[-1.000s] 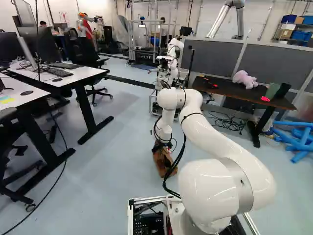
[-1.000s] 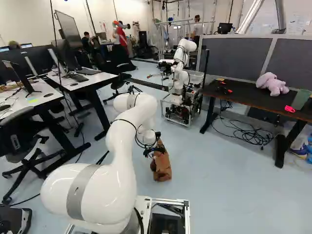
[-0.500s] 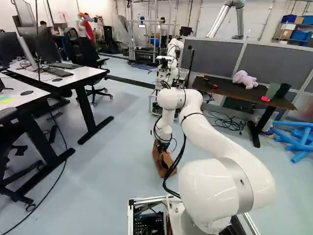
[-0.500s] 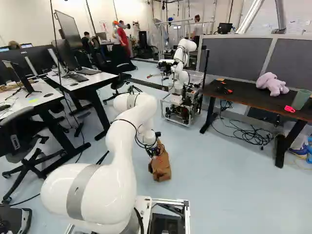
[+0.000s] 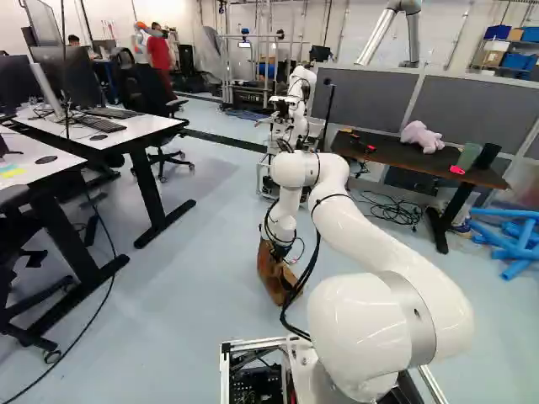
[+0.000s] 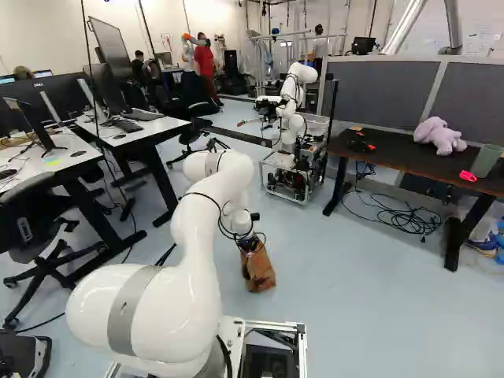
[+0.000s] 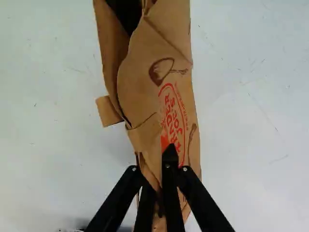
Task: Pick up the bag on the ground and place it on the table
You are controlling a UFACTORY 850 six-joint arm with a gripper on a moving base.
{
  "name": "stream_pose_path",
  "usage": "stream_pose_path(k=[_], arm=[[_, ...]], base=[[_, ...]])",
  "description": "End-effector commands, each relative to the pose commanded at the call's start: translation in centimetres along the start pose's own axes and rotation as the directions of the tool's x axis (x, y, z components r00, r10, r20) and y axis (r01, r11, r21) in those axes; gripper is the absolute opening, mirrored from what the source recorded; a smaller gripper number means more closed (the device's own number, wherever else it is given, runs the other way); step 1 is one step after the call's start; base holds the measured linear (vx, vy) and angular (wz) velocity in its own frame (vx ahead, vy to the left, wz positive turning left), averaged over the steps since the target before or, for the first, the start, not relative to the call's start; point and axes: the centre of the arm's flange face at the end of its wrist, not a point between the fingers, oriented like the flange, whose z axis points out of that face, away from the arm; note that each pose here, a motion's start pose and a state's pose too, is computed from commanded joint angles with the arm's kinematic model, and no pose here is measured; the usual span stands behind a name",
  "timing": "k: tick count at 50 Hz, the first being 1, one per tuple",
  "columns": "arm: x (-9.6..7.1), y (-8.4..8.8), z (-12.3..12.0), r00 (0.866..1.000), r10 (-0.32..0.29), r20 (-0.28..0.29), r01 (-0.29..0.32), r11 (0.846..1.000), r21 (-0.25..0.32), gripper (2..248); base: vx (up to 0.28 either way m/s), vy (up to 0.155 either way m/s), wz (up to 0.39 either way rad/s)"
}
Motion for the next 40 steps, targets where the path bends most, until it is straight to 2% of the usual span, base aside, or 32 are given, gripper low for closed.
stream_pose_path(k=[40], arm=[[0.5,0.1,-5.2,1.000,0.000,0.024,0.000,1.000,0.005,21]], base=[[0.000,0.000,0.000]])
